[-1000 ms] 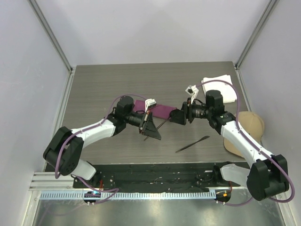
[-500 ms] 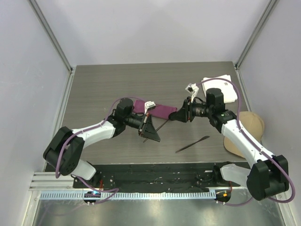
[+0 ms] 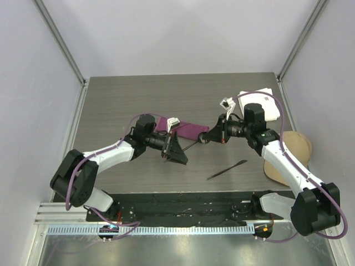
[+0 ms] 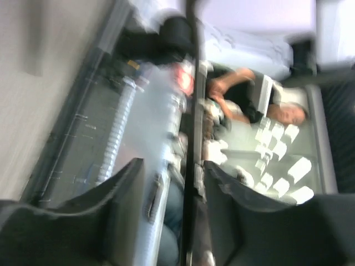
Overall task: Fold the napkin into a case and place the utensils inside
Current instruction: Pass from the left arm to the right, then insert the spoon into the folded napkin.
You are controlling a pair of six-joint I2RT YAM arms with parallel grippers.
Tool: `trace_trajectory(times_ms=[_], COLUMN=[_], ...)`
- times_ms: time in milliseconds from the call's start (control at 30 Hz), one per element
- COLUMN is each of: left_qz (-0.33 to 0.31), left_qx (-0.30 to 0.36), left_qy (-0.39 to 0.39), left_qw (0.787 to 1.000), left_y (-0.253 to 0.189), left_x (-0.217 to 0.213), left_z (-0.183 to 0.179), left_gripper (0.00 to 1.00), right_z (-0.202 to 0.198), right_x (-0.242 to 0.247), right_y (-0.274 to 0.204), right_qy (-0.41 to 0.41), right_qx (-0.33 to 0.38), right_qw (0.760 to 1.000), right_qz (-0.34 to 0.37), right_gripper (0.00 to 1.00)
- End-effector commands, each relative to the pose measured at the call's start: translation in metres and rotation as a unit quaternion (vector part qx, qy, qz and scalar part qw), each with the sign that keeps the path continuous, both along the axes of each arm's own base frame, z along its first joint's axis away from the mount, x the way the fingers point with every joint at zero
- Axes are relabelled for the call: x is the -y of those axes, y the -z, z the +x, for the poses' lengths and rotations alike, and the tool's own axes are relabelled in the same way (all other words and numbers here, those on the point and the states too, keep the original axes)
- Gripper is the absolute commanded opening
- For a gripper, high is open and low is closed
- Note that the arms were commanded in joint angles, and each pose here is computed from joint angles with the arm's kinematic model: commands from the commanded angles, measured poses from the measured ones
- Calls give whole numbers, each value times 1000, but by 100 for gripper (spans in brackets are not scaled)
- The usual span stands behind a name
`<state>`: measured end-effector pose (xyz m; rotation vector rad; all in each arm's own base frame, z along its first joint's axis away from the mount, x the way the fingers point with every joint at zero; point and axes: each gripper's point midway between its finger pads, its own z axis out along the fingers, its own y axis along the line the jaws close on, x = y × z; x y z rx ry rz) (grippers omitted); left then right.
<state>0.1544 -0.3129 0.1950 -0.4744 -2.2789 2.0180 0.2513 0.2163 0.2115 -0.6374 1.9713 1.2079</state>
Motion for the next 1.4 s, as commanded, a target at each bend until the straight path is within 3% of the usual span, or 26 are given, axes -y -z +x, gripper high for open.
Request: trace_trajectory(times_ms=[0,33,67,133,167,233,333,433,733,1133,1233,1367], left_qz=[115,176,237,279,298,292,306,334,386,406,427,438], left_qx=[114,111,179,219,242,261,252,235,185,169,168,159], left_qy=[-168,-196,-279,-353,-406,-433,-418,-398,-408,-413,-417,-412], left_qw=[972,958,913,866,829,812,817,821,806,798,784,783], left_y=[2,14,12,5,-2,-8,3,30,95,128,137,147], left_x=[-32,-48,-69,-92,-109,-113,-104,-96,-102,-103,-112,-115], left_z=[80,85,122,148,164,178,196,215,257,281,282,276], left_gripper=[55,57,57,55,51,36,15,0,0,0,0,0], right_z=[6,7,9,16,19,25,29,40,79,95,103,111], right_x=[7,12,16,31,37,51,66,72,77,77,75,73], right_y=[1,6,10,27,34,56,84,94,101,101,101,101], right_qy=[68,90,114,189,217,295,377,428,481,489,490,489], right_qx=[-38,-55,-70,-126,-144,-207,-276,-297,-303,-291,-290,-288], right_qw=[997,994,991,973,964,930,880,850,819,819,819,820], right_qz=[-5,-13,-21,-50,-61,-73,-89,-75,-81,-77,-77,-79], right_gripper=[1,1,1,1,1,1,1,1,1,1,1,1])
